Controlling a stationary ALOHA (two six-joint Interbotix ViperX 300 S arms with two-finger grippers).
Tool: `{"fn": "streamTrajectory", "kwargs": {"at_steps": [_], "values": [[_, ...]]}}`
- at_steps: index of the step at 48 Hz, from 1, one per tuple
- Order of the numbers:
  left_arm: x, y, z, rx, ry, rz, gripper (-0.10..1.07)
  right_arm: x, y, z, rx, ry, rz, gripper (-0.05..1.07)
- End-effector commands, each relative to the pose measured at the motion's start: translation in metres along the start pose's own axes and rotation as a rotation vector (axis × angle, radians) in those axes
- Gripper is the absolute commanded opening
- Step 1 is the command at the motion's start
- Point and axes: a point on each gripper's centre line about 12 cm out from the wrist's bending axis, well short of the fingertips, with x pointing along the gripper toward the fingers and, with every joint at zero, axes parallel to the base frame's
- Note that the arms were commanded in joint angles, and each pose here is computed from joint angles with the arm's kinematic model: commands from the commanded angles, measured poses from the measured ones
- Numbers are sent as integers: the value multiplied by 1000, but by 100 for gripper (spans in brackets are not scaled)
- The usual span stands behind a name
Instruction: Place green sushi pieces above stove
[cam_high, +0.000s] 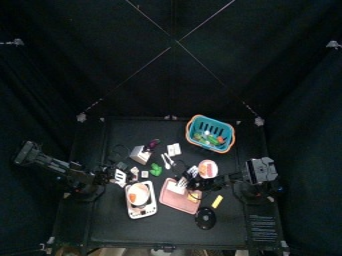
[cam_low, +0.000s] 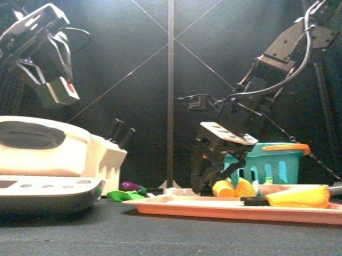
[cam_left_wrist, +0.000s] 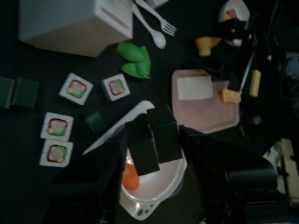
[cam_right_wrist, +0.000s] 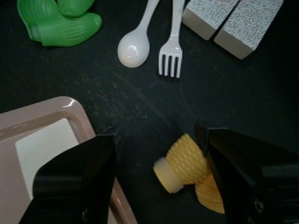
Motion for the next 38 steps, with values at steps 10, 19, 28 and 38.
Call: {"fn": "streamTrajectory", "kwargs": {"at_steps": [10, 19, 28, 38], "values": [[19, 36, 22, 51, -37, 161, 62, -4, 3, 10, 21, -19, 15, 95], [35, 53, 25, 31, -29, 196, 62, -3, 5, 11, 22, -19, 17, 95], [51, 58, 31, 20, -60, 164, 62, -2, 6, 11, 22, -19, 17, 95], [63, 66, 36, 26, -78, 196, 62, -2, 6, 12, 24, -21, 18, 95]]}}
